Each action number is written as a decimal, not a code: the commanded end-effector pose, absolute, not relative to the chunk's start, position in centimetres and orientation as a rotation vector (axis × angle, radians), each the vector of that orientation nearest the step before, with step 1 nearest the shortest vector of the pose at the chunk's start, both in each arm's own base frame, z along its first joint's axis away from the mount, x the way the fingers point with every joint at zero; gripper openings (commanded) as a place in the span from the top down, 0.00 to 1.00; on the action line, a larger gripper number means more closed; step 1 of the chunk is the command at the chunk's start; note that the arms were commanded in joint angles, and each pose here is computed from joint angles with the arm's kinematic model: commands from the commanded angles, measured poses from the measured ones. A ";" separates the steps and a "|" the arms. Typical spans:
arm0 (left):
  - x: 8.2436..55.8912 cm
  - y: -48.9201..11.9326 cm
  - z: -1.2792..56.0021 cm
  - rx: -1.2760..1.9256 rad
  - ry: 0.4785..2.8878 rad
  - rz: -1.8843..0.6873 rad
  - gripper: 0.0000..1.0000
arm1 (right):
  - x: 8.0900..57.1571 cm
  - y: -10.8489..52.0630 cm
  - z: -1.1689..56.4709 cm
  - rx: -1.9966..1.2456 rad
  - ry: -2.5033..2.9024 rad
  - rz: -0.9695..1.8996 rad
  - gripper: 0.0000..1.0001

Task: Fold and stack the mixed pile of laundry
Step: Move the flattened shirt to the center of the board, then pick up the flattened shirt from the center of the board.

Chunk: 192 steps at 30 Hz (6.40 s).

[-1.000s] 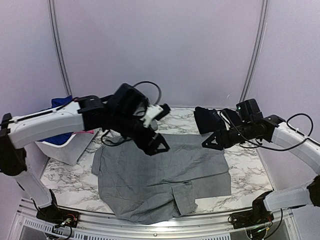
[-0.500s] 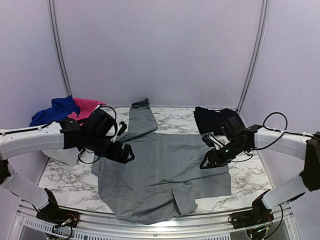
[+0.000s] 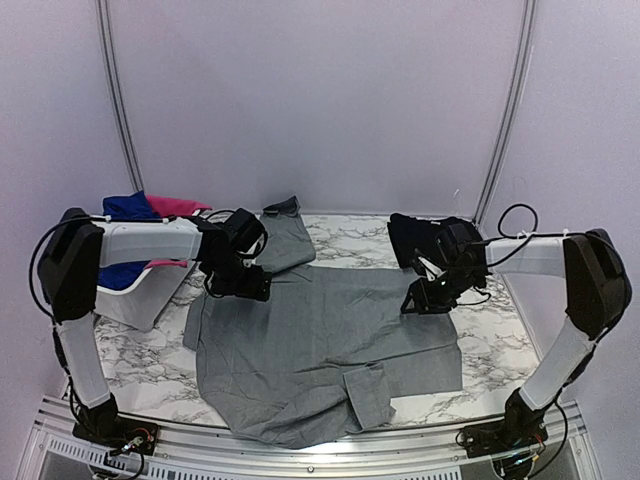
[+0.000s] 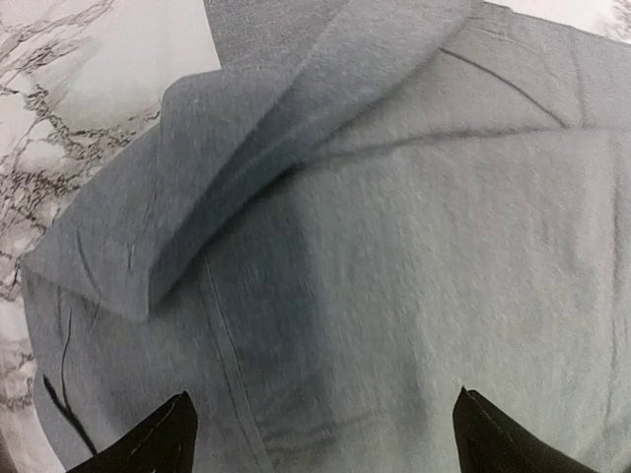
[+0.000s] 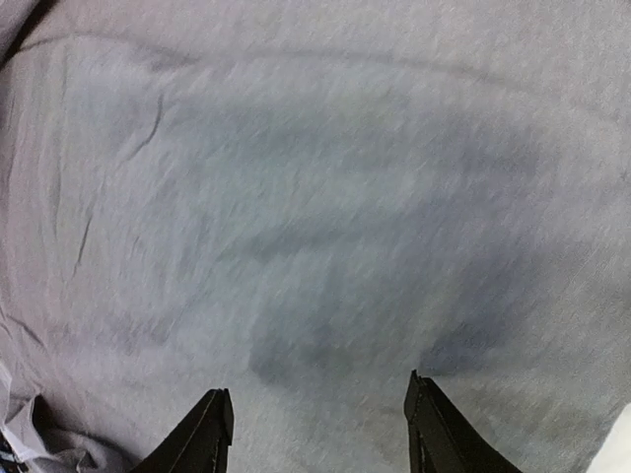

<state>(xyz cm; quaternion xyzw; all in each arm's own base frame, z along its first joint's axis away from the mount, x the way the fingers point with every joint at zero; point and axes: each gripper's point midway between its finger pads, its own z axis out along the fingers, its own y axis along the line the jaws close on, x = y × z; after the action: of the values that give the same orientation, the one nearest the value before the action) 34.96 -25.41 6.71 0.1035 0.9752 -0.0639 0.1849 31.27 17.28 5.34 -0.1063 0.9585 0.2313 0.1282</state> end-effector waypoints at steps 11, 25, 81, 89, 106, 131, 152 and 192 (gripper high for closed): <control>44.9 -23.4 0.4 0.213 2.831 -0.205 0.17 | 39.4 14.8 -0.6 -0.252 2.844 0.444 0.45; 40.4 -23.8 14.8 0.266 2.630 -0.401 0.09 | 34.4 18.4 13.9 -0.369 2.613 0.757 0.43; 19.0 -23.1 11.4 0.680 2.527 -0.477 0.11 | 13.9 26.2 14.1 -0.661 2.761 0.687 0.08; 20.2 -23.2 12.1 0.580 2.502 -0.468 0.09 | 18.4 28.9 9.3 -0.761 2.805 0.261 0.04; 20.0 -22.4 11.6 0.562 2.506 -0.444 0.14 | 14.2 30.5 17.7 -0.800 2.626 0.822 1.00; 17.4 -25.2 16.9 0.755 2.264 -0.674 0.21 | 9.6 36.4 30.6 -1.134 2.313 1.393 1.00; 18.0 -33.4 29.6 0.803 1.744 -0.321 0.21 | 24.6 40.1 33.6 -0.202 2.313 1.657 1.00; 16.1 -39.2 35.4 0.995 1.599 -0.519 1.00 | 27.1 35.5 31.4 -0.246 2.308 1.544 0.38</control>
<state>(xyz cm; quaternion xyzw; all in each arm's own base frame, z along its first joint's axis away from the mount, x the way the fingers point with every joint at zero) 19.55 -39.20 32.65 0.3796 0.7048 -0.1147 0.5882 25.84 39.03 29.52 -0.0368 0.8140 0.5715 0.0971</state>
